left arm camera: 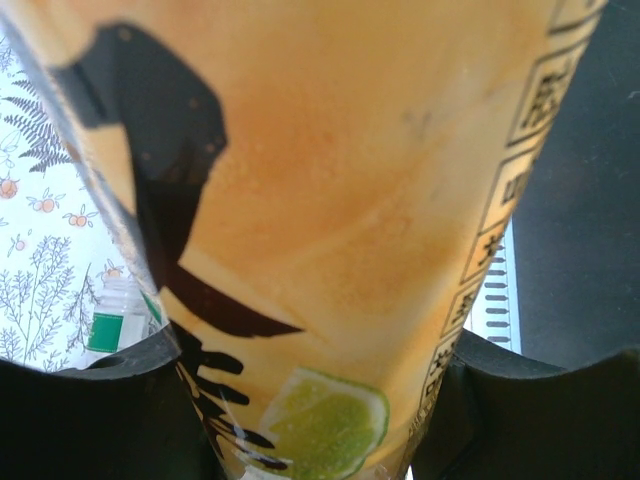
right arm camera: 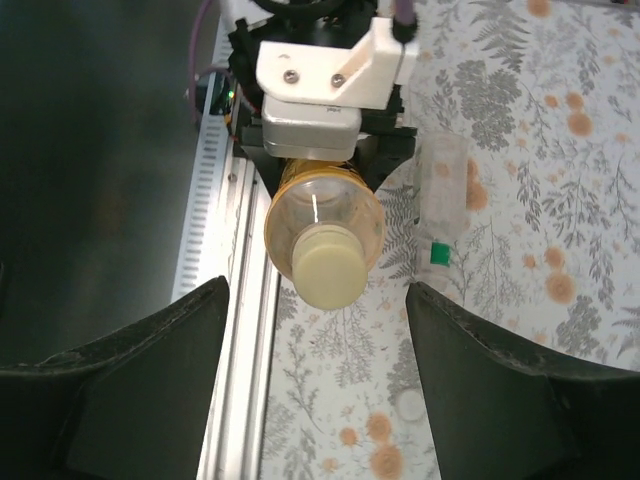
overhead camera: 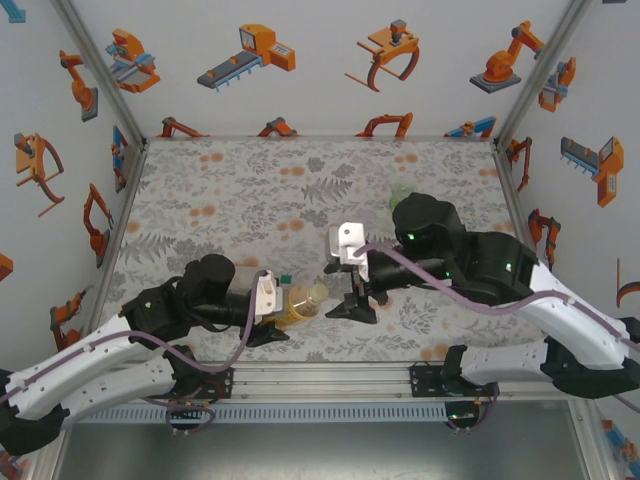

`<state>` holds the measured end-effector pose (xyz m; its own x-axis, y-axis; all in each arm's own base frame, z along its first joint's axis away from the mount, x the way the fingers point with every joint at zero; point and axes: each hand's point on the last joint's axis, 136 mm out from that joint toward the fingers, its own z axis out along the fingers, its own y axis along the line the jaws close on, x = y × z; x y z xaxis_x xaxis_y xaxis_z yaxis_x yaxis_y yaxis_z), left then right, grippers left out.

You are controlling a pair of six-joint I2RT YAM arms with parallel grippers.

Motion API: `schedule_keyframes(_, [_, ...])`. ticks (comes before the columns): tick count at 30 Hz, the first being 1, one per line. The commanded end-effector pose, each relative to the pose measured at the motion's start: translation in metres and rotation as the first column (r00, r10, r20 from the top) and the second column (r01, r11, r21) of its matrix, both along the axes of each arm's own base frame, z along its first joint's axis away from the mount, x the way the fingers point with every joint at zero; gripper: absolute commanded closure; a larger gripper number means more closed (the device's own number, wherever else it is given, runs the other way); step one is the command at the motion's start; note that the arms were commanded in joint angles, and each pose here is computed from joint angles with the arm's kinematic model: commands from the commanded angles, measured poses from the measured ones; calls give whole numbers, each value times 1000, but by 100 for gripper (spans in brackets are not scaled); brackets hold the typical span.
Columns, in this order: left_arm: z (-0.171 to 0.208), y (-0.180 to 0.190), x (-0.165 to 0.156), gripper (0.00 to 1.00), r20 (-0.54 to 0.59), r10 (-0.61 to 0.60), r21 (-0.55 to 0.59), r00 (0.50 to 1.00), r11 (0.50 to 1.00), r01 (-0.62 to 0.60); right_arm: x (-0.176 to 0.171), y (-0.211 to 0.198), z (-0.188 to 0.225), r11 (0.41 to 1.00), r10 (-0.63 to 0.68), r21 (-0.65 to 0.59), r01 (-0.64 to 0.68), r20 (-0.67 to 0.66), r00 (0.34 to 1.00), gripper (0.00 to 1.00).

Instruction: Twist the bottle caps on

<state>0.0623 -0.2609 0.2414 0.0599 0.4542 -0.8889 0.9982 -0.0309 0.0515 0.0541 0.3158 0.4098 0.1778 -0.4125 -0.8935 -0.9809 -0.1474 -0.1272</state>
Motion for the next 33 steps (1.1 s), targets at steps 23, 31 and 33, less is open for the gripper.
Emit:
schedule_keyframes(23, [26,-1,-8,100,5,-33,-62,999,998,33,-11,10,-2,994,103,-33,-104,-17,995,90])
schedule_keyframes(31, [21,4,21,100,68,123,-23,990,992,-121,45,19,-33,893,-442,-131,430,-431,787,100])
schedule_keyframes(33, [19,5,27,100,84,151,-13,985,989,-150,59,19,-46,816,-553,-194,545,-540,635,100])
